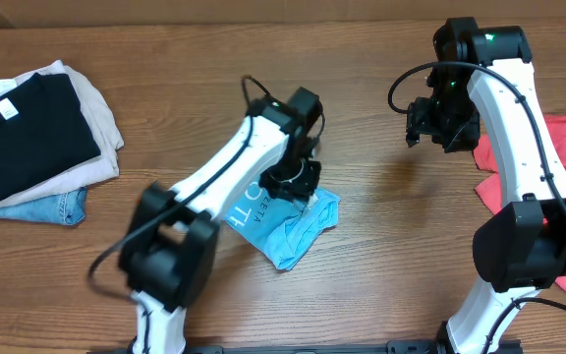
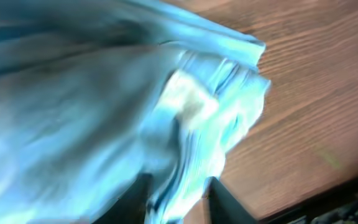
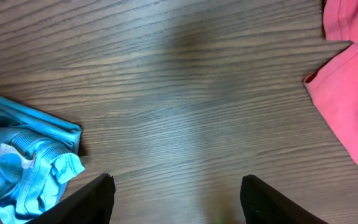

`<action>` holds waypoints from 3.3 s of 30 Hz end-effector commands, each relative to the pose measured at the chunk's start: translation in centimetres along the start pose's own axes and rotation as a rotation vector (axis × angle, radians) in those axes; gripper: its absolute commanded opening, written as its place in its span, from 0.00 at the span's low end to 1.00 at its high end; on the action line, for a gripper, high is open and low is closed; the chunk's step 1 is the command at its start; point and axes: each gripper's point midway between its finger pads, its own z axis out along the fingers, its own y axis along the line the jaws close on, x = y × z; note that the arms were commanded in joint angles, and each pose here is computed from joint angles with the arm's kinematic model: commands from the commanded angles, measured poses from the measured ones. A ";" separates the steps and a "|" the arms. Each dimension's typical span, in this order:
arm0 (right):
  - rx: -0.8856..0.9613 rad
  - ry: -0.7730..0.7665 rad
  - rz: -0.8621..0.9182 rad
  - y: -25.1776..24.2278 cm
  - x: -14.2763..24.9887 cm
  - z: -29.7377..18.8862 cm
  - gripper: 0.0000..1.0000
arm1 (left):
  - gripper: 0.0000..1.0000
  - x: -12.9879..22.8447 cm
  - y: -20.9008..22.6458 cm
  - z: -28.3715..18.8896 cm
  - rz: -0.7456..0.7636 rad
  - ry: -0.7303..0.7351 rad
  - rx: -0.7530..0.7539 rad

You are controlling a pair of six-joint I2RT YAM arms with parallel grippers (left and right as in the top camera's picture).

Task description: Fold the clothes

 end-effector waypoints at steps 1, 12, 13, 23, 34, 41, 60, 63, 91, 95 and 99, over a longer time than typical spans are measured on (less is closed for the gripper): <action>-0.010 -0.022 -0.004 0.1 -0.3 -0.5 0.69 | 0.49 -0.5 3.7 -4.2 -0.155 -0.145 -0.168; -0.010 -0.019 -0.007 0.1 -0.2 -0.5 0.69 | 0.57 -3.3 12.4 -6.4 -0.250 -0.209 -0.160; -0.010 -0.020 -0.007 0.1 -0.2 -0.5 0.69 | 0.58 -3.6 12.9 -6.6 -0.228 -0.215 -0.139; -0.010 -0.021 -0.007 0.1 -0.3 -0.5 0.69 | 0.64 -5.7 11.8 -4.8 0.152 -0.221 0.202; -0.009 -0.017 -0.007 0.1 -0.2 -0.5 0.69 | 0.75 -6.9 11.3 1.4 0.212 -0.137 0.332; -0.009 -0.017 -0.006 0.1 -0.2 -0.5 0.69 | 0.76 -7.3 10.8 4.7 0.229 -0.096 0.338; -0.007 -0.008 -0.007 0.0 0.0 -0.5 0.69 | 0.04 -6.6 13.7 5.1 0.132 -0.033 0.148; -0.007 -0.009 -0.007 0.0 0.0 -0.5 0.69 | 0.04 -6.8 17.1 2.7 0.050 -0.072 0.007; -0.009 -0.016 -0.006 0.1 -0.1 -0.5 0.69 | 0.04 -3.2 35.0 -23.8 -0.230 -0.527 -0.474; -0.009 -0.016 -0.007 0.1 -0.1 -0.5 0.69 | 0.04 -2.3 36.6 -24.2 -0.267 -0.520 -0.508; -0.009 -0.016 -0.006 0.1 -0.1 -0.5 0.69 | 0.04 -2.0 37.7 -24.9 -0.288 -0.542 -0.523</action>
